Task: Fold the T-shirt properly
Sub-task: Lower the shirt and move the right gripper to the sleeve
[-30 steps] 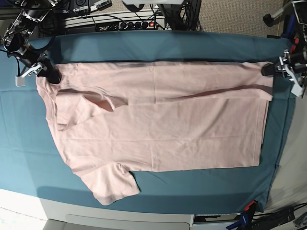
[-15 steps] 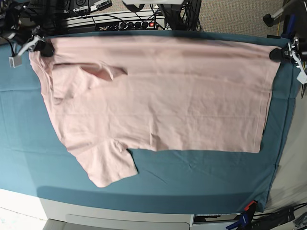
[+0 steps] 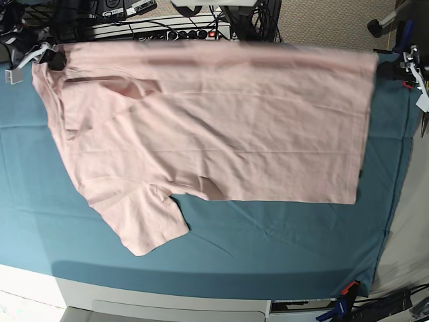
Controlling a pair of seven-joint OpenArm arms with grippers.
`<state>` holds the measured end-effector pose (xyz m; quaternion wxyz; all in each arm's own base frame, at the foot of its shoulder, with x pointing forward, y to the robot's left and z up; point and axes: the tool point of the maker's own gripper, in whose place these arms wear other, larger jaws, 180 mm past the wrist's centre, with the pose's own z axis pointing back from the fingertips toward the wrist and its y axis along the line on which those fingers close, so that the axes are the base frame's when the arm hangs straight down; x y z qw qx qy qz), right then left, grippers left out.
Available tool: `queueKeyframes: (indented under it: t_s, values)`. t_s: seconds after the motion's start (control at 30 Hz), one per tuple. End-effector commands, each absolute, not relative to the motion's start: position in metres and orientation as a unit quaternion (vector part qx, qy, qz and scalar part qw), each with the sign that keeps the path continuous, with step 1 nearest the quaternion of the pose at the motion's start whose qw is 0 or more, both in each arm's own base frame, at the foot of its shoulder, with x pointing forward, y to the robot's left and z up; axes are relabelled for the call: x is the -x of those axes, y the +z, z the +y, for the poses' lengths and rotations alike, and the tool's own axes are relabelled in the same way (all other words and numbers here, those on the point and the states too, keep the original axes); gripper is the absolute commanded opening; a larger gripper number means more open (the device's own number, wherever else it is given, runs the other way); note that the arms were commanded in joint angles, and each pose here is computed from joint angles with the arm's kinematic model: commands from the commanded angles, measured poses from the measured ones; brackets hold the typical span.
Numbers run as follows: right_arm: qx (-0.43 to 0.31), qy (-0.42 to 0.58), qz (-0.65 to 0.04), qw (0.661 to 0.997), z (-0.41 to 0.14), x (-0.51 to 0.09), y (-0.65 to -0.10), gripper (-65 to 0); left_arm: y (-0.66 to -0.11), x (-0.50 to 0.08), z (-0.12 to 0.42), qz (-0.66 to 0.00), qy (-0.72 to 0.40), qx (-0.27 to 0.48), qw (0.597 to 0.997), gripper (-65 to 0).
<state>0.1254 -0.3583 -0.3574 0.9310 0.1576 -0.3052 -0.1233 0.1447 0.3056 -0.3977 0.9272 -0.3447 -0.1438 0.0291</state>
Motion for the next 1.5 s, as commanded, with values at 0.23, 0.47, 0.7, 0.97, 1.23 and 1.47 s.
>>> queueKeyframes:
  t_s: [0.23,0.47,0.7,0.97,1.23,1.47]
  values:
    - [-0.149,-0.093,-0.382,0.907,-0.362,-0.155,-0.317,-37.5,-0.336,-0.175,0.342,-0.249,-0.016,0.271,0.930,-37.9]
    - [-0.024,-0.013,-0.471,0.882,-0.372,-0.214,-0.259,-37.5,-0.252,-0.236,0.382,-0.385,-0.076,0.139,0.909,-37.9]
    - [0.072,-0.022,-0.557,0.827,-0.397,-0.266,-0.203,-37.5,-0.193,-0.281,0.404,-0.446,-0.100,0.040,0.889,-37.9]
    - [0.012,-0.039,-0.534,0.844,-0.386,-0.371,-0.239,-37.5,-0.206,-0.298,0.399,-0.430,-0.096,0.024,0.897,-37.9]
    - [-0.141,-0.091,-0.496,0.852,-0.343,-0.493,-0.265,-35.6,-0.234,-0.301,0.379,-0.400,-0.116,0.038,0.909,-37.9]
    - [-0.013,-0.055,-0.405,0.913,-0.353,-0.498,-0.330,-33.6,-0.244,-0.299,0.374,-0.395,-0.108,0.047,0.911,-37.9]
